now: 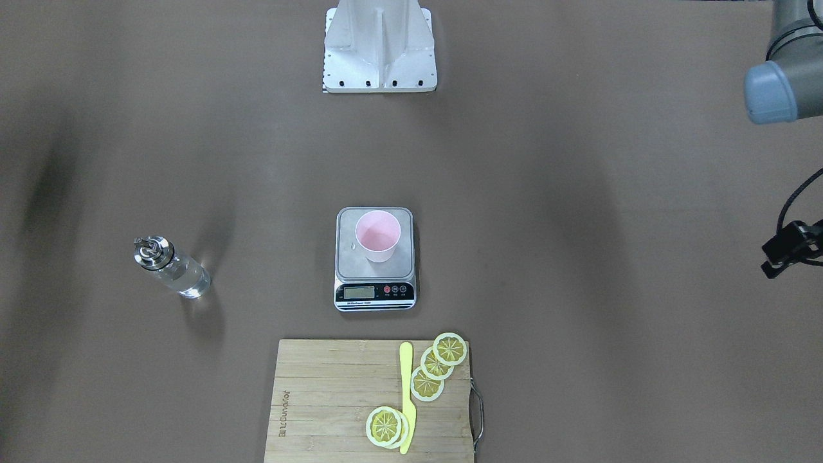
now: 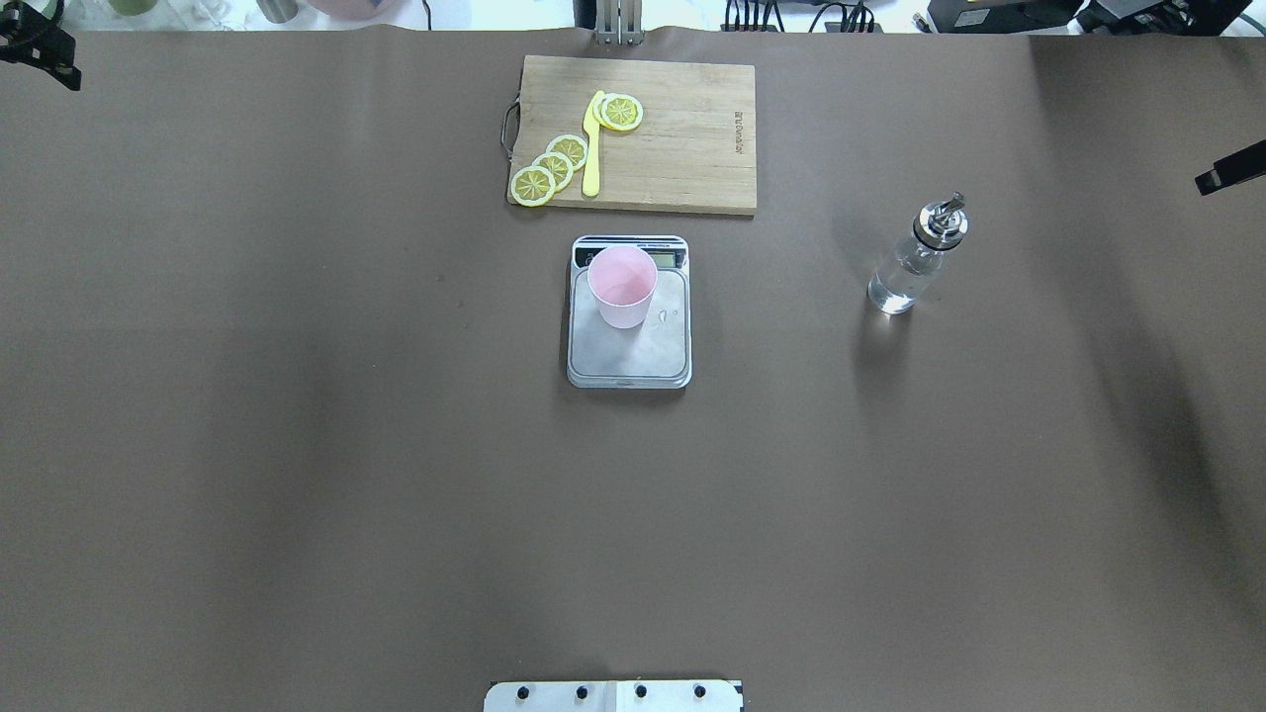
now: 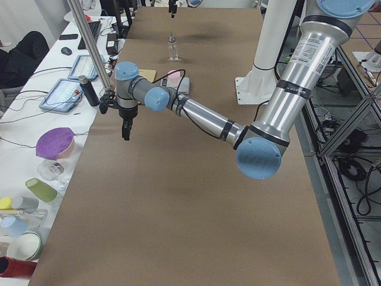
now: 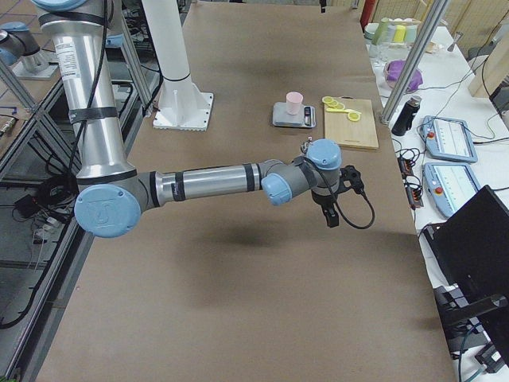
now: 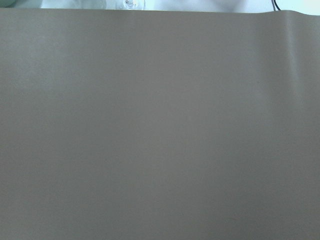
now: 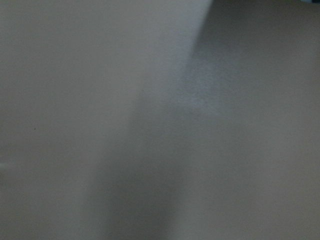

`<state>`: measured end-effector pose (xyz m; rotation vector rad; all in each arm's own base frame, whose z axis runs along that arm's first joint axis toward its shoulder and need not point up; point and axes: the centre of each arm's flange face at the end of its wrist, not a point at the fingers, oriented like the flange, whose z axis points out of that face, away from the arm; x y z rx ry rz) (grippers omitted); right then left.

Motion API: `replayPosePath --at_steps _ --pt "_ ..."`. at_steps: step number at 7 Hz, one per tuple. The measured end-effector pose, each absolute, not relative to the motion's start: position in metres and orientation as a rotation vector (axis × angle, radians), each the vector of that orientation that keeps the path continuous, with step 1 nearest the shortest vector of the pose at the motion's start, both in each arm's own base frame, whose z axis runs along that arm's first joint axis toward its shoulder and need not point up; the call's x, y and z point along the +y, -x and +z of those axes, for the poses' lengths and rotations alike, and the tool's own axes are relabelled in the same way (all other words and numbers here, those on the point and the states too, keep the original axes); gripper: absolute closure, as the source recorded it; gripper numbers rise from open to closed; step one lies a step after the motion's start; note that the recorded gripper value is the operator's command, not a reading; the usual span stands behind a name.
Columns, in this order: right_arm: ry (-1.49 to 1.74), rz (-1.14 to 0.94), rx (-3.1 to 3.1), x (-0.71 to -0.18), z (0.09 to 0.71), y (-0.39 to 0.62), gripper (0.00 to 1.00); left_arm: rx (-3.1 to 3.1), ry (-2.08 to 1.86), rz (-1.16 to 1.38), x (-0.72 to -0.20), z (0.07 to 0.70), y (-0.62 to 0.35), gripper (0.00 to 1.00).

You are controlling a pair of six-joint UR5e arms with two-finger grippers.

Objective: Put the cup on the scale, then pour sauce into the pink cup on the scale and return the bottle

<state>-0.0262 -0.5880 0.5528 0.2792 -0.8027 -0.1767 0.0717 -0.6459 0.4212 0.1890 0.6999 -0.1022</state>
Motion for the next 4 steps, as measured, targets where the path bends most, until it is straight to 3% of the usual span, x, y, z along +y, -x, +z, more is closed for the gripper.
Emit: replayPosePath --at_steps 2,4 --pt "-0.163 -0.135 -0.834 -0.578 0.601 -0.032 0.0 0.631 -0.098 0.0 -0.636 0.478 0.04 0.02" --pt "-0.079 -0.088 -0.876 -0.564 0.633 -0.046 0.0 0.712 -0.027 -0.003 -0.58 0.571 0.107 0.02"
